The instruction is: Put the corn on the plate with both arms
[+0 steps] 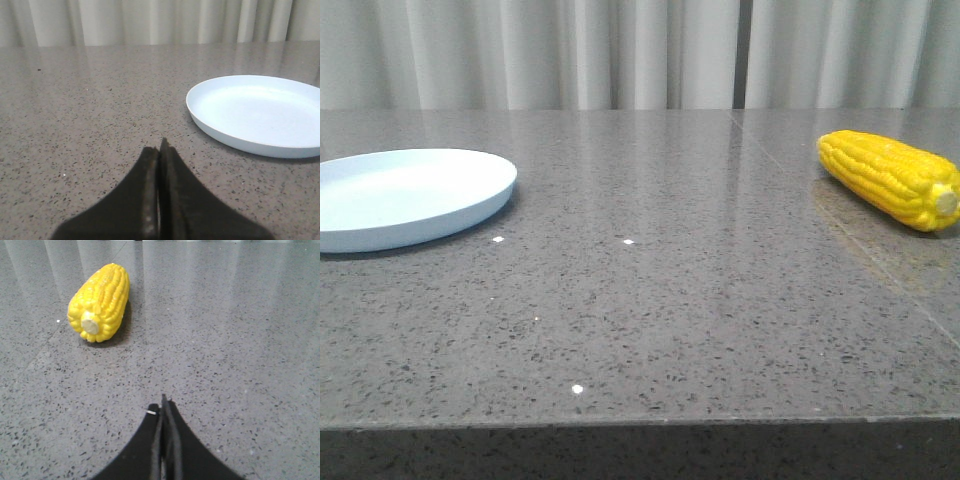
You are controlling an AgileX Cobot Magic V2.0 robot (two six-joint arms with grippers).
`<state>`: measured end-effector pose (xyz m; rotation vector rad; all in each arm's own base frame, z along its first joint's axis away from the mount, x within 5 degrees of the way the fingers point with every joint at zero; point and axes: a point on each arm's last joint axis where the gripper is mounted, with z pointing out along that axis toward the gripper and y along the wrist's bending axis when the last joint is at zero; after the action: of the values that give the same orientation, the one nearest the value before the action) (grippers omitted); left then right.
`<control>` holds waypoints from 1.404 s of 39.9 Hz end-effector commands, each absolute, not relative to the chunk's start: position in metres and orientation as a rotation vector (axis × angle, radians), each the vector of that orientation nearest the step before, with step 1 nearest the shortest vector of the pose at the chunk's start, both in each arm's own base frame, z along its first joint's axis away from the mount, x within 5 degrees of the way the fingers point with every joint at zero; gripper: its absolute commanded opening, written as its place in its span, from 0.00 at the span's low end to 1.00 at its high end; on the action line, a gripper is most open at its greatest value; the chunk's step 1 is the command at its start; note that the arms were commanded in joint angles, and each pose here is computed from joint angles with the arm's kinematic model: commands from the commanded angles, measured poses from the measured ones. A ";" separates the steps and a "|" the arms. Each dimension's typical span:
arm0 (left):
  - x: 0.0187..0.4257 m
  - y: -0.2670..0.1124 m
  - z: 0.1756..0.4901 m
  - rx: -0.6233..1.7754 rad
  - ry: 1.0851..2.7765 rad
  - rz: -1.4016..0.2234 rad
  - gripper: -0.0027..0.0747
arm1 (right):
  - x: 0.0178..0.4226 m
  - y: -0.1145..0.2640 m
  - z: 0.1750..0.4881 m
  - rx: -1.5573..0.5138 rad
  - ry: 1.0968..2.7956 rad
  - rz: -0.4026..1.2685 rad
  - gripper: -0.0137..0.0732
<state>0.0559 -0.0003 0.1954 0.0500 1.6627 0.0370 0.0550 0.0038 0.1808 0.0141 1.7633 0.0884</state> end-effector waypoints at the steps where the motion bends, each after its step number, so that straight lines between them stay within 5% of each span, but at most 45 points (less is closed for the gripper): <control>1: 0.055 0.000 0.207 0.038 1.519 0.029 0.01 | 0.055 0.003 0.193 0.019 1.638 0.072 0.08; 8: 0.051 0.000 0.228 0.028 1.303 0.028 0.01 | 0.055 0.002 0.204 0.025 1.541 0.069 0.08; 16: 0.036 0.000 0.285 0.019 1.142 0.022 0.01 | 0.042 0.002 0.259 0.016 1.439 0.075 0.08; 27: 0.059 0.000 0.356 0.036 1.401 0.031 0.01 | 0.056 0.004 0.333 -0.002 1.610 0.086 0.08; 39: 0.089 -0.001 0.371 0.049 1.500 0.038 0.02 | 0.088 0.005 0.354 0.002 1.688 0.086 0.08; 42: 0.089 -0.001 0.371 0.049 1.500 0.038 0.16 | 0.088 0.005 0.354 0.002 1.681 0.086 0.16; 44: 0.089 -0.001 0.370 0.049 1.502 0.038 0.33 | 0.088 0.005 0.355 0.002 1.674 0.086 0.27; 49: 0.089 -0.001 0.370 0.049 1.503 0.038 0.78 | 0.088 0.005 0.357 0.004 1.651 0.085 0.64; 53: 0.089 -0.001 0.370 0.049 1.508 0.038 0.86 | 0.088 0.005 0.358 0.004 1.646 0.085 0.78; 56: 0.089 -0.001 0.370 0.049 1.508 0.038 0.86 | 0.088 0.005 0.357 0.004 1.647 0.085 0.79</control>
<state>0.0894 -0.0005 0.3519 0.0499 1.6105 0.0391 0.0868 0.0060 0.3388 -0.0011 1.7605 0.0974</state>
